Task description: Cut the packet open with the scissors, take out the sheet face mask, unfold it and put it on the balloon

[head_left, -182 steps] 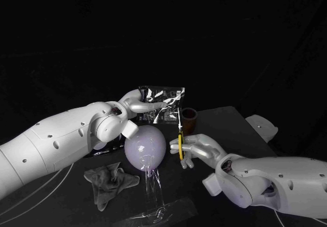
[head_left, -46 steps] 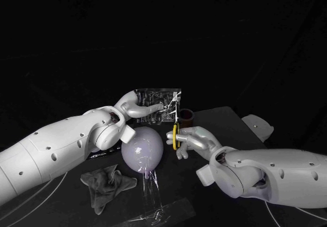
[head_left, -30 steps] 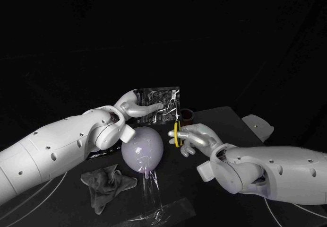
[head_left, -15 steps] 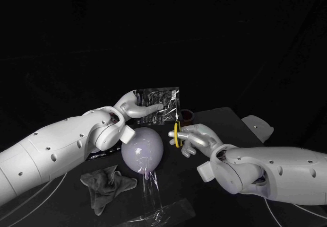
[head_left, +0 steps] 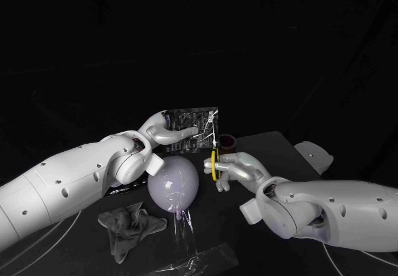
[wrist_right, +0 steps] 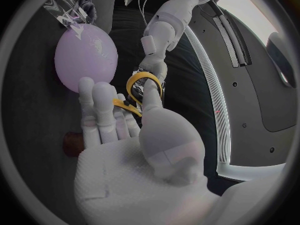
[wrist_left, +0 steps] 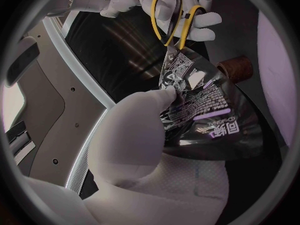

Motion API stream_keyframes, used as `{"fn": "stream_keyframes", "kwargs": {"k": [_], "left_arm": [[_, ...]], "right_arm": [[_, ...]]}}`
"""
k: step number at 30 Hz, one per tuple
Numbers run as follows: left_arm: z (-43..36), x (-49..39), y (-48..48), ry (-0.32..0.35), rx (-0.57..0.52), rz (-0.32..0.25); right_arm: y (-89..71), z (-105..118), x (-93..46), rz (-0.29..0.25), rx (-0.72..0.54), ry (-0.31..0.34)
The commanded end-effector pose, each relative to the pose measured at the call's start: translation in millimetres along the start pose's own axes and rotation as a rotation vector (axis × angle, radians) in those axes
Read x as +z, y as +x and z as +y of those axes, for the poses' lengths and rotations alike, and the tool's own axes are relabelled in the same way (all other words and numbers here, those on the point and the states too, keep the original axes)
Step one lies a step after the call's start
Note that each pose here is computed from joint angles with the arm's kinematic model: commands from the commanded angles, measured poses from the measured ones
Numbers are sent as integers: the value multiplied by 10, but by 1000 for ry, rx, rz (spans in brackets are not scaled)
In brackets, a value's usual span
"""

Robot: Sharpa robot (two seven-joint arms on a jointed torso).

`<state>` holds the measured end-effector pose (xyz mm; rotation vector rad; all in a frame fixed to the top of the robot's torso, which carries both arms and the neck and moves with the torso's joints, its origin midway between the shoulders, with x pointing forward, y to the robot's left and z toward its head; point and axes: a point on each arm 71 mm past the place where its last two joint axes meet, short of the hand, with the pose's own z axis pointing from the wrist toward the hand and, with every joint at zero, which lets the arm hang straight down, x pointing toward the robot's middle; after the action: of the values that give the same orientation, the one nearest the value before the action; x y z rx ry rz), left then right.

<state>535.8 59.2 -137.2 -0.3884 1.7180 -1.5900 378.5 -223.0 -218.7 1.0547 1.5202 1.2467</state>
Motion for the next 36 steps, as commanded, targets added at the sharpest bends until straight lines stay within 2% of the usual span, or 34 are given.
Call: {"fn": "stream_keyframes", "kwargs": {"k": [1,12,23,36], "left_arm": [[-15,4,39,17,10,26],[-21,-18,36,36,53,37],[-7,-24,81,47,64,53],[11,-32,71,52,61,38]], "right_arm": [[13,39,16,41,-14,-34],[-40,54,47,28,-18,-36],[-113,185,135,13,-30,-66],[-186,206,191,-2,-35,-62]]}}
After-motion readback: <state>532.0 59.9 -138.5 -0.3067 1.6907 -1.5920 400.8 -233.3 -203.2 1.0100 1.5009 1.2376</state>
